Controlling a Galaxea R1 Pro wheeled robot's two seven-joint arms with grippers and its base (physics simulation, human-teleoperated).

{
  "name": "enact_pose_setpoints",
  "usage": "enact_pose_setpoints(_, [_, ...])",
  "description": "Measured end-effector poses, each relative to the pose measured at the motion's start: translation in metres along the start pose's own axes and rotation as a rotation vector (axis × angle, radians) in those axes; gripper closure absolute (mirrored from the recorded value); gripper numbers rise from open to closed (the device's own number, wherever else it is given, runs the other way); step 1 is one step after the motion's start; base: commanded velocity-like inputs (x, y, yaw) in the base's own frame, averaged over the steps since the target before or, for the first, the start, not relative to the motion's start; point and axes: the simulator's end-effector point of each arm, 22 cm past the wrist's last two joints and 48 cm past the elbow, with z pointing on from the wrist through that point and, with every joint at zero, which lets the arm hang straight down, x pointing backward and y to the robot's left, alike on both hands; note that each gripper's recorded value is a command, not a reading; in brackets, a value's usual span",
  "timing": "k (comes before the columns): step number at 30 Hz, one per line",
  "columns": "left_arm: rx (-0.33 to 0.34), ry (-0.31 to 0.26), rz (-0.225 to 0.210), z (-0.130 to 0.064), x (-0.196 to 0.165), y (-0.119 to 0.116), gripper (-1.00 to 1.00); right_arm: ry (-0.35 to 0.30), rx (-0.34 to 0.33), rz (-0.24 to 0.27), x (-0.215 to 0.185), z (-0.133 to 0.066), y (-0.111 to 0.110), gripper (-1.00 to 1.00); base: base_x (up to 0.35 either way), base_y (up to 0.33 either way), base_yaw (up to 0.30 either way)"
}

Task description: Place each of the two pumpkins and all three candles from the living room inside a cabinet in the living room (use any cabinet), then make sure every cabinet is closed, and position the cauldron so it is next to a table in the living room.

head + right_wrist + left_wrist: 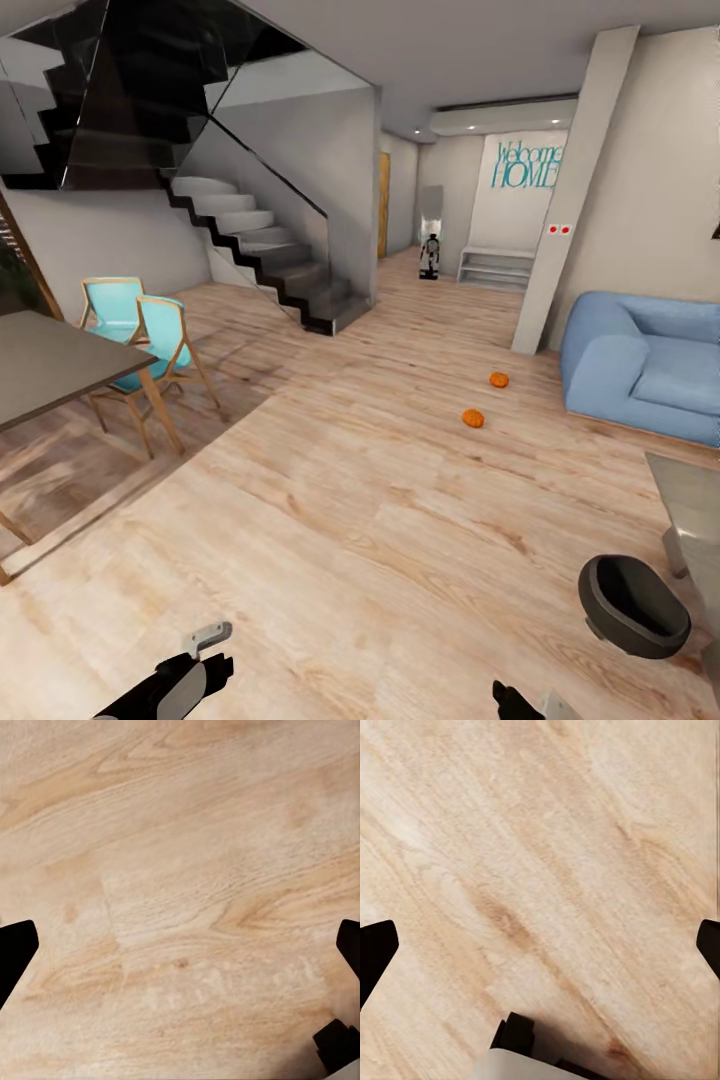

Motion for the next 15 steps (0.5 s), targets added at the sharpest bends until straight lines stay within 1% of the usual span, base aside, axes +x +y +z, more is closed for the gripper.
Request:
enact_pose_setpoints(6, [0.0, 0.0, 0.0, 0.0, 0.0002, 0.0002, -1.0, 0.001, -0.007, 0.0, 0.0004, -0.0001, 0.0018, -1.0, 0.329, 0.005, -0.011])
enact_pose_setpoints(11, [0.0, -0.001, 0.0, 0.0, 0.0, 0.0002, -1.0, 0.0, -0.007, -0.001, 0.0004, -0.0001, 0.002, -1.0, 0.33, 0.076, -0.001])
enact_pose_setpoints(15, [0.0, -0.001, -0.001, 0.0, -0.0002, 0.0001, -1.0, 0.0, -0.006, -0.001, 0.0005, -0.0001, 0.0017, -1.0, 0.33, 0.027, 0.0])
